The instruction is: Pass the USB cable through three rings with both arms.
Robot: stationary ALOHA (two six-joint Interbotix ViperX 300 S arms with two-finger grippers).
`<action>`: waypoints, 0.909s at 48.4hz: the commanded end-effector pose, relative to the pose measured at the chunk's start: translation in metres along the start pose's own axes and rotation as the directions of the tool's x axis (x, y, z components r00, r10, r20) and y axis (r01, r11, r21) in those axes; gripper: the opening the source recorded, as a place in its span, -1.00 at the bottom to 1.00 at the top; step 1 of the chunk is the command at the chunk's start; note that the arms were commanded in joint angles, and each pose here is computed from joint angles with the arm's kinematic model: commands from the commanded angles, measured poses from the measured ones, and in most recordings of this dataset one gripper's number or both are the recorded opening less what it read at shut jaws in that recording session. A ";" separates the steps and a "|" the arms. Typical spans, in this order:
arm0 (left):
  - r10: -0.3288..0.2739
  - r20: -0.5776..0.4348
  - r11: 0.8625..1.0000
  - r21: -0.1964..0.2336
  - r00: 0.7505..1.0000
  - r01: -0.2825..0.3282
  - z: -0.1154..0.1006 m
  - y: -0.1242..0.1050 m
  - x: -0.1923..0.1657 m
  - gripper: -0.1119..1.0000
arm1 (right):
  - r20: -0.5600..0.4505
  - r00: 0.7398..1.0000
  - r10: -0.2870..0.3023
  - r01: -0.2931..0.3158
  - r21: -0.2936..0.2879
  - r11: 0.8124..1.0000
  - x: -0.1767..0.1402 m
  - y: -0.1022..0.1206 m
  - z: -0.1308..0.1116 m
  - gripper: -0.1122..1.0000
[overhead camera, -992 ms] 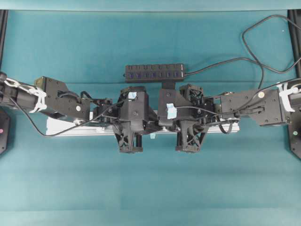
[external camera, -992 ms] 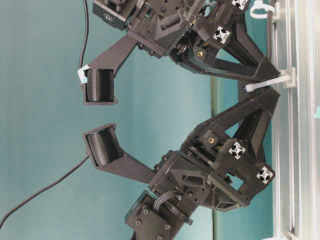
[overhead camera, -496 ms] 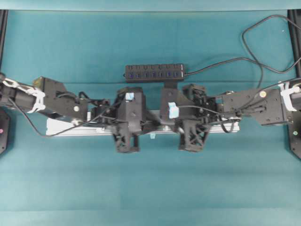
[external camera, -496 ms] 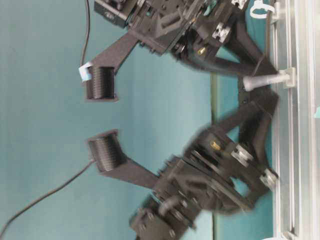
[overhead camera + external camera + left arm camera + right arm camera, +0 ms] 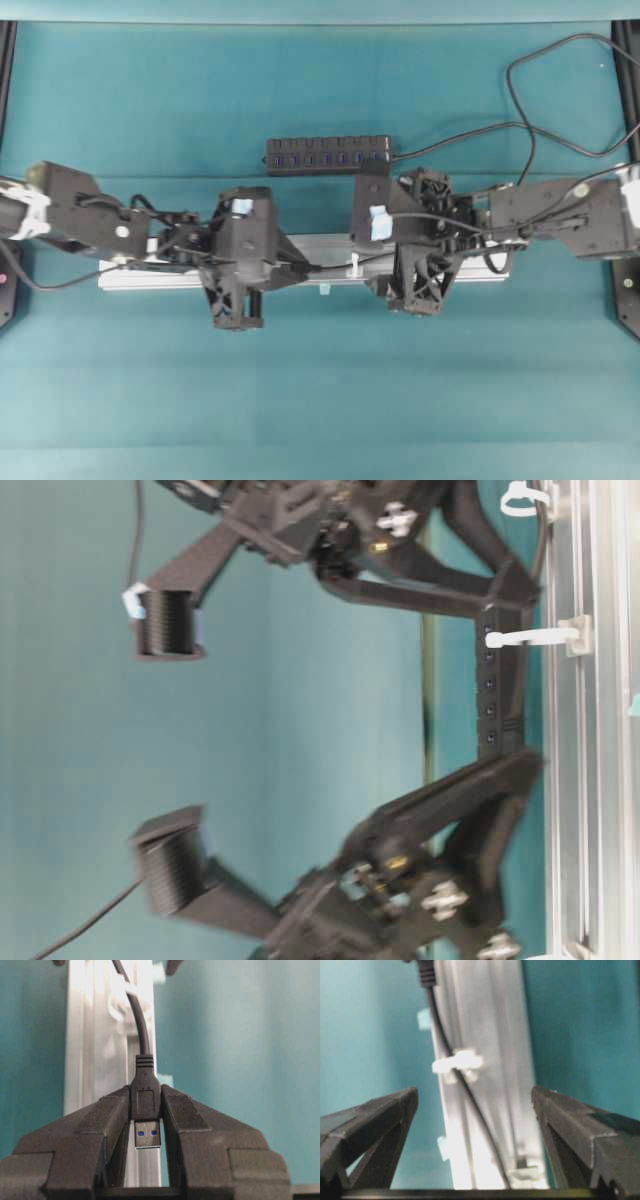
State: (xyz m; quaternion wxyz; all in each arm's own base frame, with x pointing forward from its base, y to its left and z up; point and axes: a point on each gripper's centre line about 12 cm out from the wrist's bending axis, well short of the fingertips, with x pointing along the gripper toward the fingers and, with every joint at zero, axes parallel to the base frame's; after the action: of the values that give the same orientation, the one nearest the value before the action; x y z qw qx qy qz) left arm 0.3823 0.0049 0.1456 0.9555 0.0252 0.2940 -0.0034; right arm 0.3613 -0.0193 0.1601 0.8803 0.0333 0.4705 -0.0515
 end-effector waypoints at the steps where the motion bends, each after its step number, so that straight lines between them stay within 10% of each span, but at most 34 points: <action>1: 0.000 0.048 1.000 0.006 0.999 0.000 0.014 0.000 -0.013 -0.40 | 0.058 0.998 0.002 -0.003 0.010 1.000 -0.011 0.000 0.017 0.65; 44: 0.037 0.082 0.999 -0.008 0.996 -0.037 0.020 0.014 -0.051 -0.40 | 0.161 0.987 0.028 -0.026 -0.015 1.000 0.010 0.015 0.077 0.63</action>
State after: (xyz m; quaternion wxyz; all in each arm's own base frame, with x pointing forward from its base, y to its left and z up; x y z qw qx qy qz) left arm 0.3495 0.0163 0.1828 0.9632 0.0243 0.2672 0.0132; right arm 0.4259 -0.0145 0.1847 0.9086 0.0300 0.4145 -0.0413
